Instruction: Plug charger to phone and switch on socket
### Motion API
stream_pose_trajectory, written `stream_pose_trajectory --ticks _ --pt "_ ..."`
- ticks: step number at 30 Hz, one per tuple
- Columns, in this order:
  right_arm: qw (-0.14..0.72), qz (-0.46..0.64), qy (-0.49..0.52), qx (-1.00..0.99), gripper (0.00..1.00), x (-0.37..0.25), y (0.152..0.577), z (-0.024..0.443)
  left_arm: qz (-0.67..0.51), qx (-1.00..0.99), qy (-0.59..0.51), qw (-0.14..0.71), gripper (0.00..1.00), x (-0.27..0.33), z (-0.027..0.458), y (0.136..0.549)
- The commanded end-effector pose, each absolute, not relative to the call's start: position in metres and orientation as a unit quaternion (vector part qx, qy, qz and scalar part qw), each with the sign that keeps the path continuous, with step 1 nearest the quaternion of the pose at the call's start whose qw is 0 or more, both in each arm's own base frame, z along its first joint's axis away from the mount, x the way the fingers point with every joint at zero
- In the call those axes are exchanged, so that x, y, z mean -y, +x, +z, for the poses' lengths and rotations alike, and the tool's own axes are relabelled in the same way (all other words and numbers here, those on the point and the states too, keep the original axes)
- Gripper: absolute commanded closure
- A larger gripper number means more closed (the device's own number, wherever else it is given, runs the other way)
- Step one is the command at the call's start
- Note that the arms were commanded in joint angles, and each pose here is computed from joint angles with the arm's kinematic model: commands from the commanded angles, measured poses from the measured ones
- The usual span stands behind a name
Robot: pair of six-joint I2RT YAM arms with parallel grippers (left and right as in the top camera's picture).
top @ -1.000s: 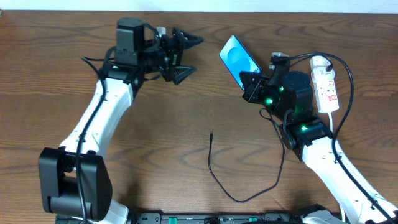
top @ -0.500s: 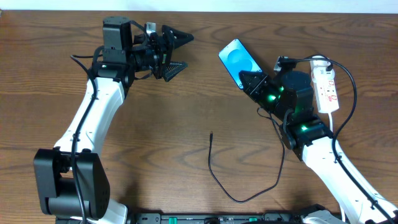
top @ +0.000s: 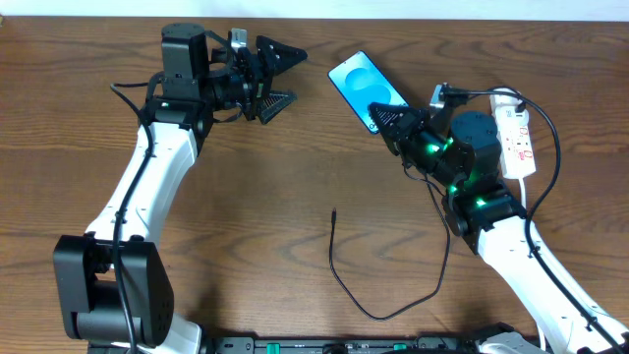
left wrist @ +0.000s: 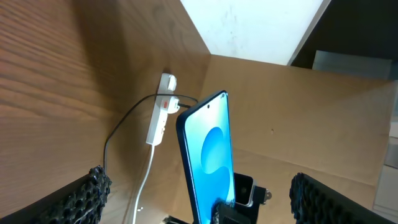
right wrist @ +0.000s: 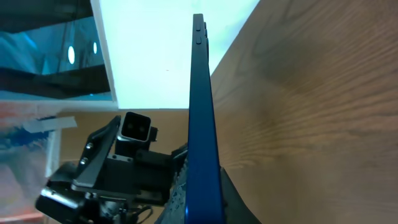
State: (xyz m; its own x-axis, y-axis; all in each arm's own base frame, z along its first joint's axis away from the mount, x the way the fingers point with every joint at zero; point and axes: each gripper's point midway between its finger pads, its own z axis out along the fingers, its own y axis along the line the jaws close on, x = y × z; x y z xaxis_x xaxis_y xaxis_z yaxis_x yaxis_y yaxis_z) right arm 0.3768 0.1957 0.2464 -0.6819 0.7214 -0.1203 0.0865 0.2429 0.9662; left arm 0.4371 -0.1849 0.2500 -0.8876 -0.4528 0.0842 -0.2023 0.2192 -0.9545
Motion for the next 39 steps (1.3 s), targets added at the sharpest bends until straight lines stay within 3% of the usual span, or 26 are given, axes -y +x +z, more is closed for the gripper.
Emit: stream_pose_trajectory --ticks 1,21,39 --pt "0.269 0.573 0.305 -0.711 0.99 -0.193 0.380 0.258 -0.591 -0.770 -0.196 0.138 0.07 0.181 0.272 0.439" --pt "0.222 0.640 0.314 -0.665 0.99 -0.221 0.370 0.287 -0.587 -0.764 -0.223 0.146 0.07 0.179 0.272 0.446" --pt "0.165 0.669 0.355 -0.632 0.99 -0.238 0.361 0.295 -0.599 -0.759 -0.208 0.149 0.07 0.218 0.283 0.441"
